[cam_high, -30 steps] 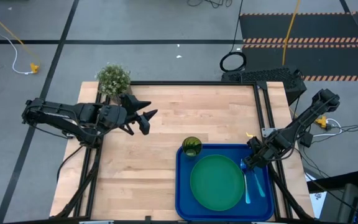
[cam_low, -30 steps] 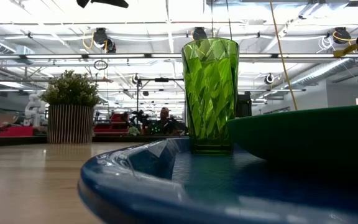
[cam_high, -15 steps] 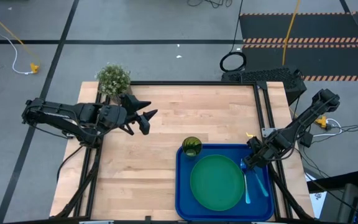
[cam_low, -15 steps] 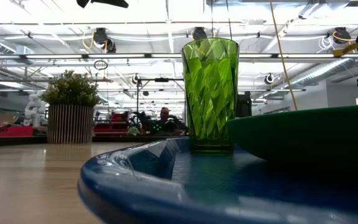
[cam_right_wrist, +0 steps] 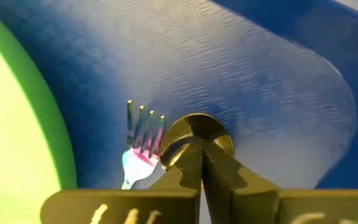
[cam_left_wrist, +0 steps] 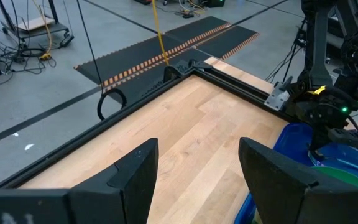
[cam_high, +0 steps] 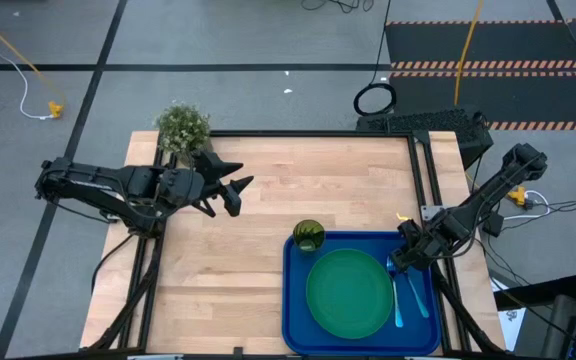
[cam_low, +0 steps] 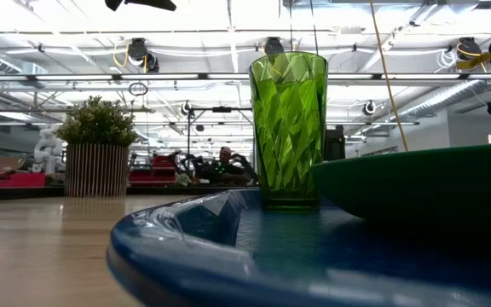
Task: Pick and place plate/cup/fork/spoon on tray
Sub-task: Put the blue spoon on the blue tray to the right of the blue fork
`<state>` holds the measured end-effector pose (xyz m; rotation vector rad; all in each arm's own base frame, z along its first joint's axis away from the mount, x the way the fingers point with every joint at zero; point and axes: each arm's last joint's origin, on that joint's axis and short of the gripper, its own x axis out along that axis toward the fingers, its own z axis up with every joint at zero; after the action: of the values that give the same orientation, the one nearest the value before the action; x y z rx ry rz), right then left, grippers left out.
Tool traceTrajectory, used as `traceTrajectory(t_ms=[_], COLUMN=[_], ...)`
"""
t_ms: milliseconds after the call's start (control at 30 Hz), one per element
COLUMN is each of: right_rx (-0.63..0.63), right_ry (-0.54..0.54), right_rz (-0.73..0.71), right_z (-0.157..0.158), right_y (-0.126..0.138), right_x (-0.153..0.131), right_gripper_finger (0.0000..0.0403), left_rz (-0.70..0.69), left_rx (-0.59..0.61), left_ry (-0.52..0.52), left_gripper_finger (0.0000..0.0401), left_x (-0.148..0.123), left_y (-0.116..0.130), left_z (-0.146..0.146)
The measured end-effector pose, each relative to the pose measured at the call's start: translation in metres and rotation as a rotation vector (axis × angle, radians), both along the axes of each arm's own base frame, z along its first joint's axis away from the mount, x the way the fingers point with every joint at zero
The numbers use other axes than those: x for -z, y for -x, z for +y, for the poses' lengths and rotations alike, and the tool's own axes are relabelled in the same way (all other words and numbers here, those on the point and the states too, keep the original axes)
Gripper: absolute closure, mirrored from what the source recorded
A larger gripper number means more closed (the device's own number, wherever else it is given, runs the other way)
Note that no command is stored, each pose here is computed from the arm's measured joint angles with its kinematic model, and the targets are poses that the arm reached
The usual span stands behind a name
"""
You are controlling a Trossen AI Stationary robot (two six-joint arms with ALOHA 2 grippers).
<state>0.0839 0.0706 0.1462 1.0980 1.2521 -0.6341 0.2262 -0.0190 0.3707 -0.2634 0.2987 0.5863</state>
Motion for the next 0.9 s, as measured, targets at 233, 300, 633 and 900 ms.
traceTrajectory(t_ms=[233,300,633,900], right_rx=[0.011,0.010,0.008,0.005], right_ry=[0.008,0.010,0.012,0.025], right_rz=[0.058,0.069,0.058,0.037], right_z=[-0.0024,-0.0028,-0.0025,-0.0026], right_y=[0.0040,0.0048,0.0042,0.0032], right_x=[0.0013,0.0015,0.0014,0.0012], right_gripper_finger=[0.0403,0.0403,0.0403,0.0403], left_rz=[0.000,0.000,0.000,0.007], left_rx=[0.000,0.000,0.000,0.005], left_ry=[0.000,0.000,0.000,-0.012], left_gripper_finger=[0.0176,0.0176,0.0176,0.0176], left_x=[0.0000,0.0000,0.0000,0.0000], left_y=[0.0000,0.0000,0.0000,0.0000], left_z=[0.0000,0.0000,0.0000,0.0000])
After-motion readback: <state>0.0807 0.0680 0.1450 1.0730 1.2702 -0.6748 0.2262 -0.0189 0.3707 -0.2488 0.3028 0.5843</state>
